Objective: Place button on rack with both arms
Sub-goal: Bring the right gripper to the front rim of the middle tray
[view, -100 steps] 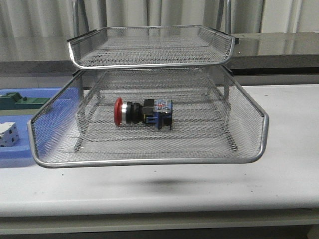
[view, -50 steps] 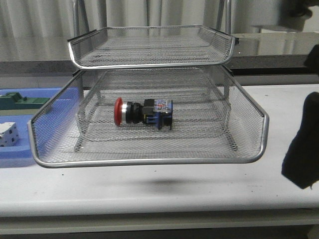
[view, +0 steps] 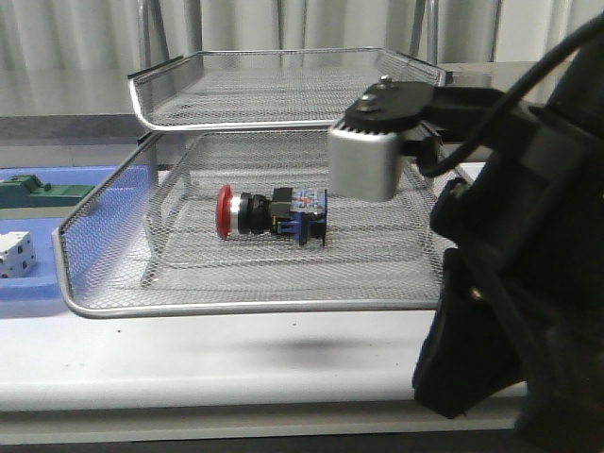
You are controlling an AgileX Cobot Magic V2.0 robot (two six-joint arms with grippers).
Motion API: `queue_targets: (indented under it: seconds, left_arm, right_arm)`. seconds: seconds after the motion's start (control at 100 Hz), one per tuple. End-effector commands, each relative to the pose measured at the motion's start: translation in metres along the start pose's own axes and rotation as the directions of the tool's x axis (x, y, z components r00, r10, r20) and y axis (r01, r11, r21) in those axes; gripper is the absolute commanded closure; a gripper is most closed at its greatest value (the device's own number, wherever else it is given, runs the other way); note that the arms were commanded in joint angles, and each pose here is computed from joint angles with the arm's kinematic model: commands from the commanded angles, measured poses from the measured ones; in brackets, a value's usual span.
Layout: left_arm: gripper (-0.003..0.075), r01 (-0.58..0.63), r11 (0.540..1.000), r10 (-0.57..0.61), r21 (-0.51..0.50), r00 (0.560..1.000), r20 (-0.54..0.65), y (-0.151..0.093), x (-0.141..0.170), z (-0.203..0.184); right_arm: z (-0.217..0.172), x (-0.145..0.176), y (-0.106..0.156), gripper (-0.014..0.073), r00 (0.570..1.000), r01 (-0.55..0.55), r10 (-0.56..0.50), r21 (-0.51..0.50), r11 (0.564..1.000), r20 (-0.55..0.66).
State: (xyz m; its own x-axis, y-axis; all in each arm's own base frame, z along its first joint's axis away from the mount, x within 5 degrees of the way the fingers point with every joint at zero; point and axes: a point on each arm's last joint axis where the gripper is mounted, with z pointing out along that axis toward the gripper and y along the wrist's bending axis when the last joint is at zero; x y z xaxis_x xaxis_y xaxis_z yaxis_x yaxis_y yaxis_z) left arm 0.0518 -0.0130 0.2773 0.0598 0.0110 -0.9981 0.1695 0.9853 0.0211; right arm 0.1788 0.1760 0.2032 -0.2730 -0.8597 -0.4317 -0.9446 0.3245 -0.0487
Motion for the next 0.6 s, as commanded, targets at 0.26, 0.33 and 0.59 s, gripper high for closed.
queue_targets:
  seconds: [0.26, 0.33, 0.59]
  left_arm:
    - [0.0741, 0.026, 0.999, -0.023, -0.036, 0.996, 0.081, 0.003, -0.014, -0.001]
    - [0.0741, 0.026, 0.999, -0.023, -0.036, 0.996, 0.081, 0.003, -0.014, -0.001]
    - [0.0741, 0.026, 0.999, -0.023, -0.036, 0.996, 0.081, 0.003, -0.014, -0.001]
  right_arm:
    - [0.002, -0.021, -0.019, 0.0664, 0.988, 0.026, -0.050, 0.161, 0.987, 0.149]
    - [0.005, -0.023, -0.021, 0.0664, 0.985, 0.021, -0.051, 0.180, 0.984, 0.162]
    - [0.001, -0.034, -0.030, 0.0664, 0.971, 0.006, -0.065, 0.249, 0.969, 0.231]
